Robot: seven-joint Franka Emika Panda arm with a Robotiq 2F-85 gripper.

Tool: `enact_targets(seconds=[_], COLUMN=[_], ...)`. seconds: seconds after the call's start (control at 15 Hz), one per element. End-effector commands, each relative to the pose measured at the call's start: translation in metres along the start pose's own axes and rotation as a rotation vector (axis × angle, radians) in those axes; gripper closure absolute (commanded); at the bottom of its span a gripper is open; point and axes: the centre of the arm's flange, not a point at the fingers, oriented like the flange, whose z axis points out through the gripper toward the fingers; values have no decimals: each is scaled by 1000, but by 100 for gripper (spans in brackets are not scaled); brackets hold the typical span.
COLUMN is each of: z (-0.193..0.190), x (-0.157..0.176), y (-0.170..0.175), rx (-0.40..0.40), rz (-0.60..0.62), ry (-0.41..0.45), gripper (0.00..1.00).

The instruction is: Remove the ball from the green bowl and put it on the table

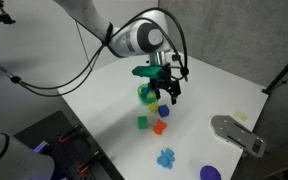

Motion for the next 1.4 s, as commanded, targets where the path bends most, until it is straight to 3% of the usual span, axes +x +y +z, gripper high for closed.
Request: enact_targets(seconds=[0.0, 0.33, 1.07, 1.33], z=[-55, -111, -200, -210], x=[-46, -92, -171, -189], y=[5, 1, -5, -7], rx=[38, 75, 423, 440], rz=[-41, -92, -191, -221], ry=[-15, -36, 105, 99], gripper=[0, 0, 0, 0])
